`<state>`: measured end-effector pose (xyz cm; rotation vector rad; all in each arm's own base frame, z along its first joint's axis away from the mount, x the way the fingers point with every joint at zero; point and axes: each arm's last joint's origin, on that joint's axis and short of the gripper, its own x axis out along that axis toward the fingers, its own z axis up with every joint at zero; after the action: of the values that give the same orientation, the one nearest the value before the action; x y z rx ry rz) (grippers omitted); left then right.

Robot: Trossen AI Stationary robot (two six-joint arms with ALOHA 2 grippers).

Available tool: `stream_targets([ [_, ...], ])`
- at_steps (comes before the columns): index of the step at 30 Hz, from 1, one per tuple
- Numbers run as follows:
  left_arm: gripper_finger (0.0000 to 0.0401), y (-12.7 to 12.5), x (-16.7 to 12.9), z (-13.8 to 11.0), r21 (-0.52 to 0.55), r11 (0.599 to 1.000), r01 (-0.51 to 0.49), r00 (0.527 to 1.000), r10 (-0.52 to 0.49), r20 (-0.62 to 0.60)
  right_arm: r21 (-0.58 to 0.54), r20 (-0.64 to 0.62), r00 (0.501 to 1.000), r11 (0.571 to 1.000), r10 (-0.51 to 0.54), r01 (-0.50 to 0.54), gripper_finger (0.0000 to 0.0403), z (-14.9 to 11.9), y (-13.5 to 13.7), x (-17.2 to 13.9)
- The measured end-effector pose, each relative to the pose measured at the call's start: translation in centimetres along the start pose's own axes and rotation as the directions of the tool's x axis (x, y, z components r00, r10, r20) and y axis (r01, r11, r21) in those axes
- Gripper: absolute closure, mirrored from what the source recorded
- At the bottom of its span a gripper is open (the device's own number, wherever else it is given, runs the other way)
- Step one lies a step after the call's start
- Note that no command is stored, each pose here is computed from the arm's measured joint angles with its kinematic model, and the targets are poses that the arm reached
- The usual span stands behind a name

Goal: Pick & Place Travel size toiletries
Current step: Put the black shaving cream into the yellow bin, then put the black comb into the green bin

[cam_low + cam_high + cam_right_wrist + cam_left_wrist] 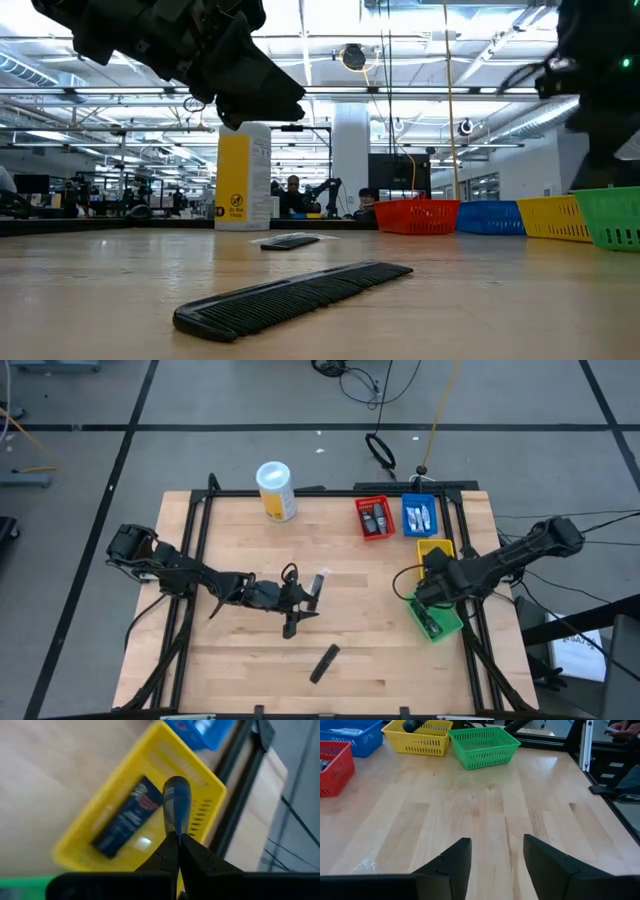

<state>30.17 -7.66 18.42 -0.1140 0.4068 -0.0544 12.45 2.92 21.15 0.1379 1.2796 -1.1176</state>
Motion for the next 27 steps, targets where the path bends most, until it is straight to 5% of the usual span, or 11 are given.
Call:
stream_targets([
  [15,0.0243,0.0,0.0,0.0,0.000,1.000,0.003,1.000,-0.003,0.000,-0.061,-0.066,0.998,0.998,0.017,-0.021,0.0374,1.1,1.3,3.1],
  [27,0.0242,-0.1,0.0,0.0,-0.001,1.000,0.010,1.000,-0.010,-0.001,-0.070,-0.073,0.996,0.996,0.052,-0.057,0.0252,1.8,1.0,3.2],
])
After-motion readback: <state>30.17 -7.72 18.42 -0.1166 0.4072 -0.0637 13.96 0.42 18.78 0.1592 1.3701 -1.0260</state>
